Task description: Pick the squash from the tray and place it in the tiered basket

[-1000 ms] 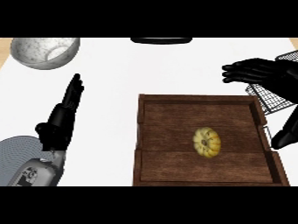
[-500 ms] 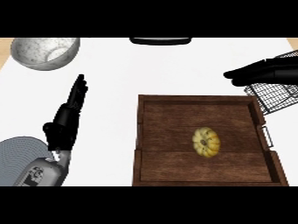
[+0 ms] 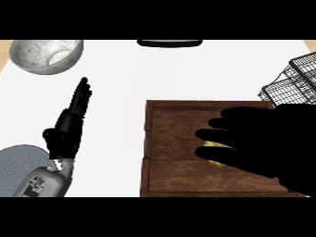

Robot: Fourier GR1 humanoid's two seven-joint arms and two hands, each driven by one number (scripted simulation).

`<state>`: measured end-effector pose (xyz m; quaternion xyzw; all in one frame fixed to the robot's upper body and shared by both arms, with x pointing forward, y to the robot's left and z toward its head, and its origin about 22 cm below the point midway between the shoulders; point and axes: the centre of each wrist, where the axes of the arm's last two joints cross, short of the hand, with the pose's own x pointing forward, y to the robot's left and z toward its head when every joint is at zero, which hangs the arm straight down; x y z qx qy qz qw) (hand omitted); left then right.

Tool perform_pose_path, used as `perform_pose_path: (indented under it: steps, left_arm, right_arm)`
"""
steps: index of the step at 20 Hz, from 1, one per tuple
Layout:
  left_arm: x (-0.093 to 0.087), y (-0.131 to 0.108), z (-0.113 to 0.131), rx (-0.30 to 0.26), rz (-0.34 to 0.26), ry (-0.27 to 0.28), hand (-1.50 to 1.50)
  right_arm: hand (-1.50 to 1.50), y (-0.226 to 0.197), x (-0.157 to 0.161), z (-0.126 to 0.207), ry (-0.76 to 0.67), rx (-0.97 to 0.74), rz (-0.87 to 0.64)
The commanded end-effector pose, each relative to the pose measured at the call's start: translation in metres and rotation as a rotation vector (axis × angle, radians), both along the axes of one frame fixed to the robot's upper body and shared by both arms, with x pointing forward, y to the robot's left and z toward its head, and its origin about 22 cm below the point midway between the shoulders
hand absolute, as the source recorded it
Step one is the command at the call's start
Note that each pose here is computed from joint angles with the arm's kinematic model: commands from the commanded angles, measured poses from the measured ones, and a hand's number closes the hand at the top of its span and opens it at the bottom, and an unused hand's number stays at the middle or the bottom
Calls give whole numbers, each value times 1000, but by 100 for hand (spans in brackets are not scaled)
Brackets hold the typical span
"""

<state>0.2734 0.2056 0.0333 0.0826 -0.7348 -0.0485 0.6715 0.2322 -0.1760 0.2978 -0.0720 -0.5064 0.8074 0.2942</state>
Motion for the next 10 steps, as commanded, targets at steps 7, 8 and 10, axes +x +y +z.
perform_pose_path:
  steps: [7,8,10]
  left_arm:
    - [-7,-6,-15,17,11,17,0]
    - [-2,-3,3,-9,-9,18,0]
    - [-4,5,-6,2,7,5,0]
  right_arm:
    - [-150,53,-16,-24,-71,-158,10]
    - [-150,51,-28,-38,-69,-167,7]
    - [-150,63,-34,-47,-68,-220,3]
